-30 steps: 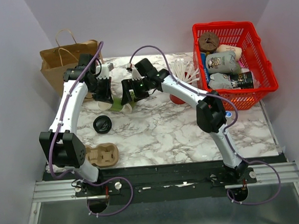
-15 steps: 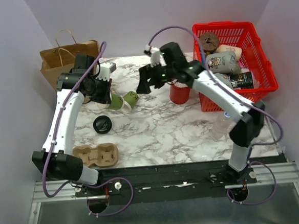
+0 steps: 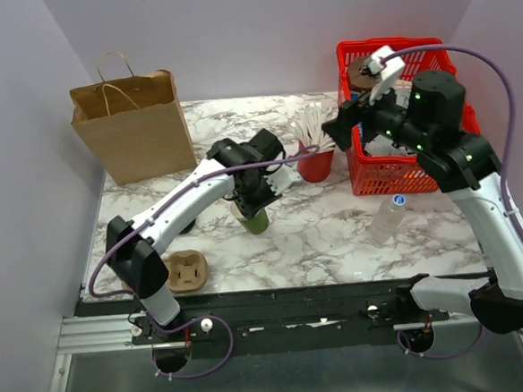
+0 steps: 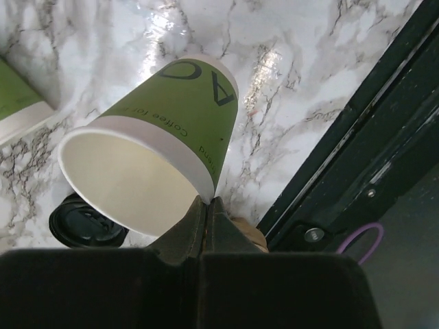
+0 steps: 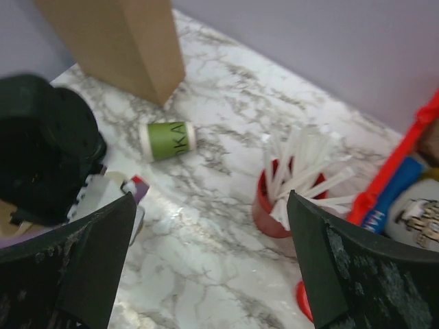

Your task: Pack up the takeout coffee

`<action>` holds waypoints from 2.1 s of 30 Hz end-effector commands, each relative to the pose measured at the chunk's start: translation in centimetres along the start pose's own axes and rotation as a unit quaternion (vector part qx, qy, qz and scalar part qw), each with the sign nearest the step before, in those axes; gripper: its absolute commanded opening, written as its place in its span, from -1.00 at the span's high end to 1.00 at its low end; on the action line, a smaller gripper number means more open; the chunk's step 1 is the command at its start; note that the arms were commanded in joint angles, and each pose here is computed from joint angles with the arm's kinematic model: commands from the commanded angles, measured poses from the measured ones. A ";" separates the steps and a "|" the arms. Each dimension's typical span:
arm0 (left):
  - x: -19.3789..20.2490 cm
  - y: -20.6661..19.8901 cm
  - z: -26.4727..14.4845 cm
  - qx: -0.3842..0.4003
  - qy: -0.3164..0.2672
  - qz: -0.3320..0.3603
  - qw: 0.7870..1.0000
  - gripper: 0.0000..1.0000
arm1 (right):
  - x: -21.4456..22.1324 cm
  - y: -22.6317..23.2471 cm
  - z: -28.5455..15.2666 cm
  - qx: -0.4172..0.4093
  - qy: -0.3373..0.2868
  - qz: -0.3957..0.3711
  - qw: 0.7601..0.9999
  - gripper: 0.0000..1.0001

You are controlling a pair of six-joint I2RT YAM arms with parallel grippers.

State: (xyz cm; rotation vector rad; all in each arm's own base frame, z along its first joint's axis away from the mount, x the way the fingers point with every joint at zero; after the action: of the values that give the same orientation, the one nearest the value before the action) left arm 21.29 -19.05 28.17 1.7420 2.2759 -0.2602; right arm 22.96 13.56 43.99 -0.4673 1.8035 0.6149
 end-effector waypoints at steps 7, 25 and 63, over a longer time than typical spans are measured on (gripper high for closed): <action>-3.7 -0.5 5.6 -0.063 0.063 0.075 0.993 1.00 | 0.5 -3.7 -3.5 0.130 -0.041 -0.031 0.990 -1.00; -4.4 -2.3 7.4 -0.036 0.072 0.090 0.993 0.42 | 1.6 -4.0 -3.8 0.135 -0.030 -0.029 0.990 -1.00; 10.0 11.6 1.3 -0.339 -0.131 0.376 0.853 0.04 | -1.9 -5.1 2.7 0.075 -0.043 -0.062 0.994 -1.00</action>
State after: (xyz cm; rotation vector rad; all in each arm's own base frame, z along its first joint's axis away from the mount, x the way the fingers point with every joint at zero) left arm 27.12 -6.54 22.53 1.9450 1.4905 0.3025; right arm 28.51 11.19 43.86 -0.4397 1.7414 0.3869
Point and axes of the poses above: each gripper's point midway between its finger pads, its own z axis out along the fingers, its own y axis along the line the jaws close on, x = y × z, the point moved 10 cm from there along -z, back along the fingers, and after that the axes turned 11 degrees about z, right-handed, at the moved point
